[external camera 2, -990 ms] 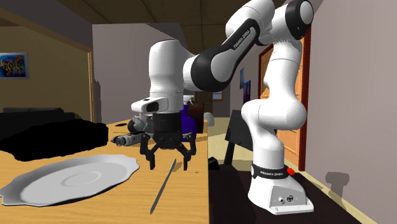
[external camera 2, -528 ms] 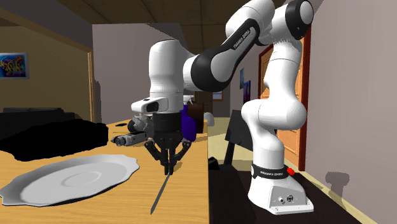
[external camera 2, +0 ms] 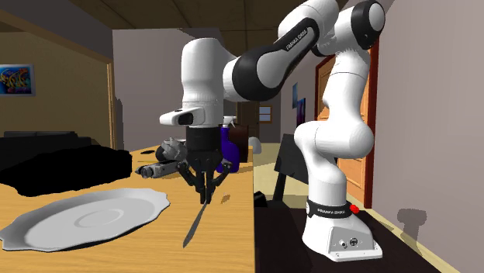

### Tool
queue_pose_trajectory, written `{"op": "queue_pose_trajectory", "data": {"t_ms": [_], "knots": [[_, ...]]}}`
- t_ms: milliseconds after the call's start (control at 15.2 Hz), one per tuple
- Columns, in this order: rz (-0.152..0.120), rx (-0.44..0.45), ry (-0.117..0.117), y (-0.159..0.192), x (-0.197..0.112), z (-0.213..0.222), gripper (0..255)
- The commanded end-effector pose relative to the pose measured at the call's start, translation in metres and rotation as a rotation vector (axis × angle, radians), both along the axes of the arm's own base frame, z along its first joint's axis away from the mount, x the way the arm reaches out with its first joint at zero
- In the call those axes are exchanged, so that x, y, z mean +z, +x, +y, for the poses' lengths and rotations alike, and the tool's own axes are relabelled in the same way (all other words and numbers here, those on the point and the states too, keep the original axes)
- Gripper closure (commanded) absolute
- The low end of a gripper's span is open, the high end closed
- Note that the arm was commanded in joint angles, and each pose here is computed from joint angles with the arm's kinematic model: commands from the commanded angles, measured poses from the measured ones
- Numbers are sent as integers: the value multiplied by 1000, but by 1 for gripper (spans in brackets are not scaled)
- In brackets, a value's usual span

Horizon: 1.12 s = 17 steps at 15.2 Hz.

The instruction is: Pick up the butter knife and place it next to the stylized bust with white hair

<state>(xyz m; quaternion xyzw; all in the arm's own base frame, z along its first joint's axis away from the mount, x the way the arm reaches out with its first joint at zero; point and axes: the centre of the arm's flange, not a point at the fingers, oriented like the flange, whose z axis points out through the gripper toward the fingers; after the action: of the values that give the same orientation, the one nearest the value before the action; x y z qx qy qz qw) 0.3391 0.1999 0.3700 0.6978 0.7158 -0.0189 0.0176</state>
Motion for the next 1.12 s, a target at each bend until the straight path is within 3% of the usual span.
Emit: {"op": "queue_pose_trajectory", "data": {"t_ms": [0, 1056], "knots": [[1, 0, 0, 0, 10, 0, 255], [1, 0, 0, 0, 94, 0, 255]]}}
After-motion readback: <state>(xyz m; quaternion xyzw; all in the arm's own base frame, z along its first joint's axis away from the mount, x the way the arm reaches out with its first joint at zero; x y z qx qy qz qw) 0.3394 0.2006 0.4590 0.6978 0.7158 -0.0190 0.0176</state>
